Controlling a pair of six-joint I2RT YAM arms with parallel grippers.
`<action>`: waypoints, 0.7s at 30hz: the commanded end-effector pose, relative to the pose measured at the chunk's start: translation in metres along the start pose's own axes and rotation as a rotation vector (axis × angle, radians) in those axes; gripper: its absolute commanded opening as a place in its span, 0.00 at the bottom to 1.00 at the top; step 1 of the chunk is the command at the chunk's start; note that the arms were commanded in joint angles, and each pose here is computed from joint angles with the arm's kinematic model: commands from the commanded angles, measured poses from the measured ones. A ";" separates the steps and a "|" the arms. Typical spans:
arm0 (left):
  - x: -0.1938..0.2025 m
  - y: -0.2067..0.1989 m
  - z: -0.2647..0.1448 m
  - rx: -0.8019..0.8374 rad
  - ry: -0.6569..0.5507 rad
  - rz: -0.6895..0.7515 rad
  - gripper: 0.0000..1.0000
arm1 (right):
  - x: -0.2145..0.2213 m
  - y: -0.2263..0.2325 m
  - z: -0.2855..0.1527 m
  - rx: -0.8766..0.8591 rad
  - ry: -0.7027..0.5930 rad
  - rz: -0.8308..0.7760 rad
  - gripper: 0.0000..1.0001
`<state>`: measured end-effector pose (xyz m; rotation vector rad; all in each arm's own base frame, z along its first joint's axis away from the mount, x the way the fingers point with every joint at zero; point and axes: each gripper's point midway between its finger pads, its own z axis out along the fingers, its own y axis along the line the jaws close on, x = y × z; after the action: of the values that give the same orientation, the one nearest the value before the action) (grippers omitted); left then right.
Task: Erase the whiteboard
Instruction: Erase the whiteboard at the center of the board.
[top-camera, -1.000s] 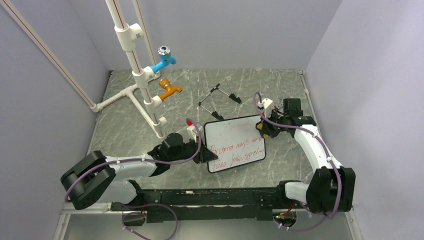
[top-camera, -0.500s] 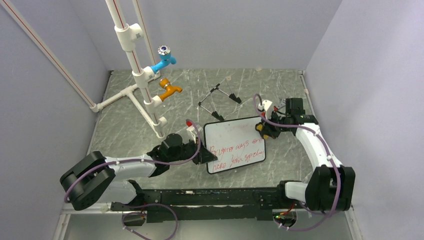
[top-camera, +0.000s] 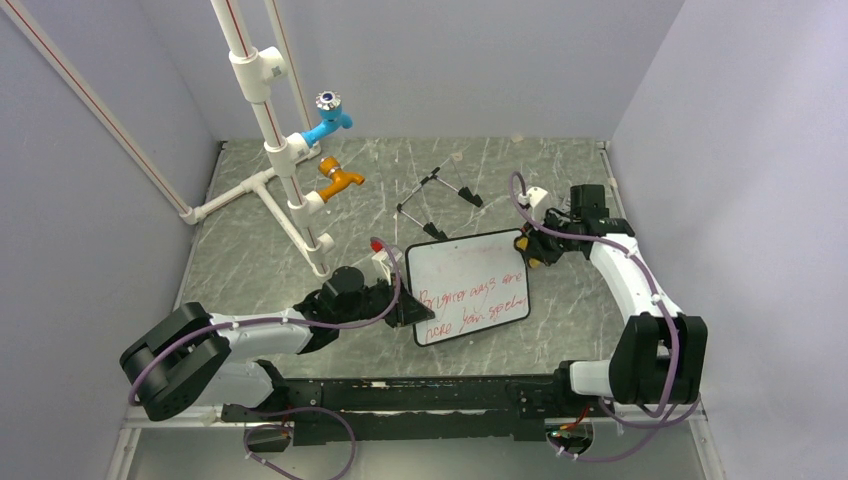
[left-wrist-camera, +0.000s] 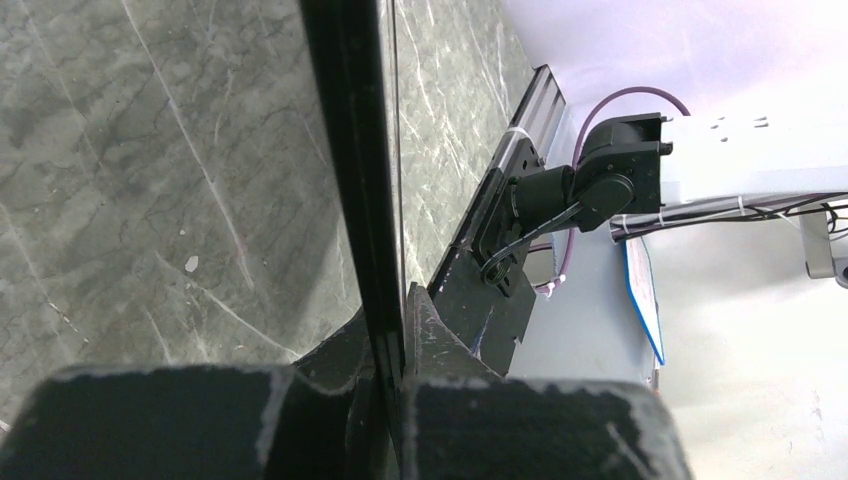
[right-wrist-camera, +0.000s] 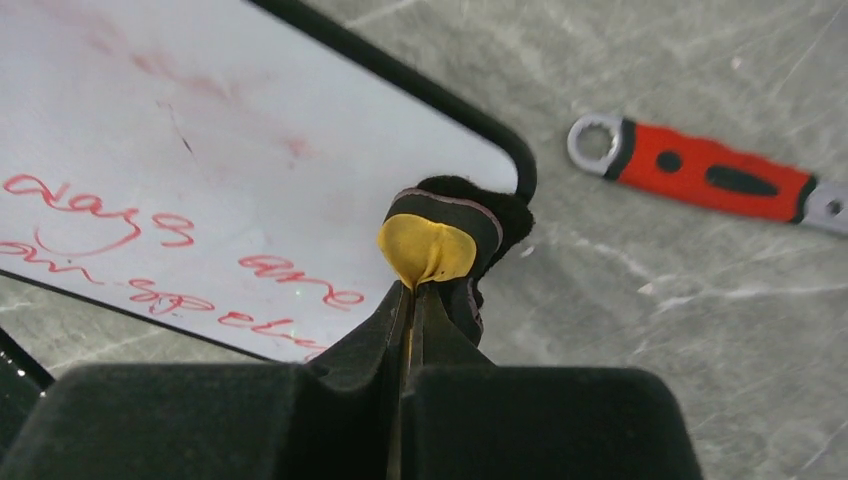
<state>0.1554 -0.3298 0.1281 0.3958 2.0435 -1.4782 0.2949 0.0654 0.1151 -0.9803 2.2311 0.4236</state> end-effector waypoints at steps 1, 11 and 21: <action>-0.018 -0.049 -0.003 0.201 -0.046 0.134 0.00 | -0.052 0.015 -0.003 -0.050 -0.126 -0.132 0.00; -0.018 -0.048 -0.004 0.195 -0.045 0.144 0.00 | -0.004 0.092 0.003 -0.215 -0.028 -0.266 0.00; -0.019 -0.049 -0.006 0.201 -0.049 0.145 0.00 | -0.010 -0.002 -0.002 0.076 -0.026 -0.080 0.00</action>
<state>0.1510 -0.3300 0.1271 0.4295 2.0447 -1.4865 0.2501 0.0930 0.1084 -1.1305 2.1714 0.4967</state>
